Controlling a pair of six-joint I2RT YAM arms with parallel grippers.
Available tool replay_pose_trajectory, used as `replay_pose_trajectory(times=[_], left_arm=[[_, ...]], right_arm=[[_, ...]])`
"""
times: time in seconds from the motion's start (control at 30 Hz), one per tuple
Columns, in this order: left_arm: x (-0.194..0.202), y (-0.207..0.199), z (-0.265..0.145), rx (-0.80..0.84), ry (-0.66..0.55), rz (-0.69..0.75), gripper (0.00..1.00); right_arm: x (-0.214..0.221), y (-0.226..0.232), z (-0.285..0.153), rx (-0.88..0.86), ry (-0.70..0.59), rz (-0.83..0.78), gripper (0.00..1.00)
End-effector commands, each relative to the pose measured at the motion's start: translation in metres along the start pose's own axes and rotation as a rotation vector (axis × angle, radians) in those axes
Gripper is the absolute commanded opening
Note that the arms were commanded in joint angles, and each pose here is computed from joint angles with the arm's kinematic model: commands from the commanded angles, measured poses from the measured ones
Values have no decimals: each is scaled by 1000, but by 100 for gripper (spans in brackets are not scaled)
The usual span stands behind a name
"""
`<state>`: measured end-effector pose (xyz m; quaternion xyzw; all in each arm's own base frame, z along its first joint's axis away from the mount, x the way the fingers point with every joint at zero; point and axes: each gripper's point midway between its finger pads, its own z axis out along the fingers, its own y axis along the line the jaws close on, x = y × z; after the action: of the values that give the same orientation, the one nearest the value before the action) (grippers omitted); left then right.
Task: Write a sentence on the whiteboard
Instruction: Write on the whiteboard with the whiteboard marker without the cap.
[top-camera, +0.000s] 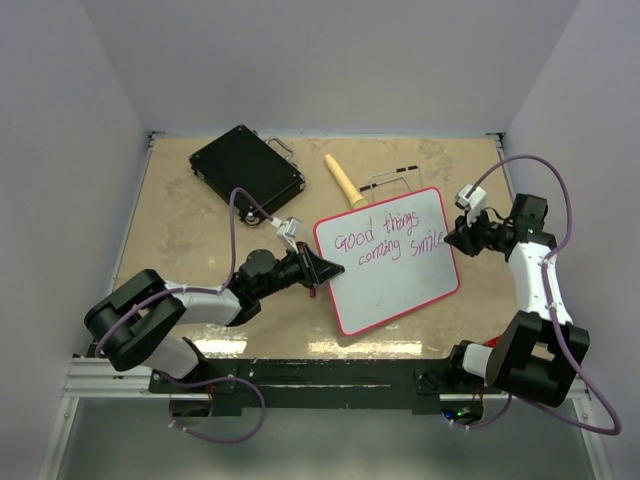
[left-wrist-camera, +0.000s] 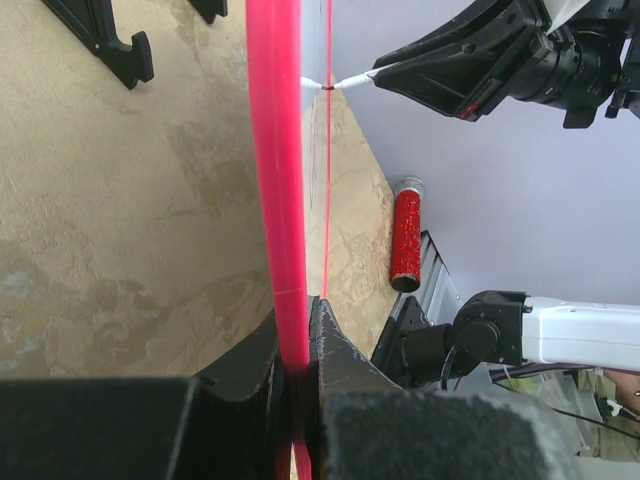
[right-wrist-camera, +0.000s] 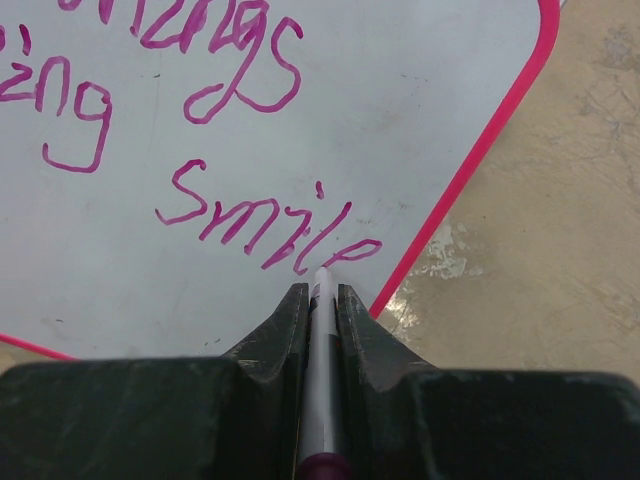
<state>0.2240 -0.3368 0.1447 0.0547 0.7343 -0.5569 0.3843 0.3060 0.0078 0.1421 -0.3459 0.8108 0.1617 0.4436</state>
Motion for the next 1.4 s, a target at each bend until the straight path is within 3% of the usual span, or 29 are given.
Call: replay_pose_trajectory(times=[0.0,0.23,0.5,0.9,1.13,1.37], left_arm=[[5,-9,-2,67,19,98,0],[3,-10,-2,71,17,100,0],[4,-10,-2,68,18,96,0],[-2,-11,-4,64,-10,72,0],[-7,-12,-12,41,-34,66,0],[-9,-12,-16,36,-51,60,0]], right_arm=[[3,1,-5,7,33,-19,0],[2,-17,-9,115,50,3,0],[-20,-21,-16,120,6,-22,0],[-86,30,-60,33,-152,-124,0],[-89,69,-58,-129,-238,-121,0],[-80,81,-51,-186,-268,-106,0]])
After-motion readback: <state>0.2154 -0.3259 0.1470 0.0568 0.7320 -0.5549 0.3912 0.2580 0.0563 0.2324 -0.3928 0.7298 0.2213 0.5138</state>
